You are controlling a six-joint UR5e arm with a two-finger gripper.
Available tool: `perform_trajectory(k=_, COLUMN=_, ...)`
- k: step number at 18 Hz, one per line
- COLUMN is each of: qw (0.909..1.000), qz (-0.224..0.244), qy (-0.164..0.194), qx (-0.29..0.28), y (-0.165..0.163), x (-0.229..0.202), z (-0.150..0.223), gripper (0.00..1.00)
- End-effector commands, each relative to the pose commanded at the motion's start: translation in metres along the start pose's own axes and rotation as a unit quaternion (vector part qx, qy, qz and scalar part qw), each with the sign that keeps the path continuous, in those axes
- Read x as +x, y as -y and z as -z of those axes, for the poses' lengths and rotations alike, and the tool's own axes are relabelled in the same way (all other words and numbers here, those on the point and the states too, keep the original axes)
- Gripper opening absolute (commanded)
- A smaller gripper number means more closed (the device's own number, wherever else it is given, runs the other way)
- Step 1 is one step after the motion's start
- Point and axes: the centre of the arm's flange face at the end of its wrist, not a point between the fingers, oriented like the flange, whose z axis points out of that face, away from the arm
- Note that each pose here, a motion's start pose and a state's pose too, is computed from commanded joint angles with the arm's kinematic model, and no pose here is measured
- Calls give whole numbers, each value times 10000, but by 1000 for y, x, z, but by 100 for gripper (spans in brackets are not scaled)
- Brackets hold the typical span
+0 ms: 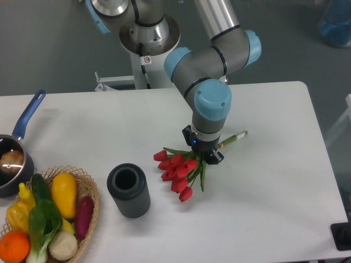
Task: Place the flowers on the table
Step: 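Lower the tulips until the flower heads rest on the table, then open the gripper to release the tulip stems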
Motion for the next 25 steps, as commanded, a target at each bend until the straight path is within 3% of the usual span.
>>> perform_trajectory(k=14, qw=10000, qz=17, qy=-67, qx=-16, y=2, x=0, z=-9, gripper=42)
perform_trajectory(k=16, qw=10000, qz=8, qy=-34, qx=7, y=1, x=-1, z=-6, gripper=48)
perform_trajectory(k=17, qw=10000, qz=8, qy=-6, qx=22, y=1, x=-2, z=-3, gripper=59)
perform_trajectory(k=18, qw=10000, qz=0, qy=15, qx=35, y=0, x=-2, z=-2, gripper=81)
perform_trajectory(k=20, qw=10000, qz=14, qy=53, qx=44, y=1, x=-4, z=1, gripper=100)
perform_trajectory(k=25, qw=9993, qz=277, qy=236, qx=132, y=-5, x=-5, z=18, gripper=100)
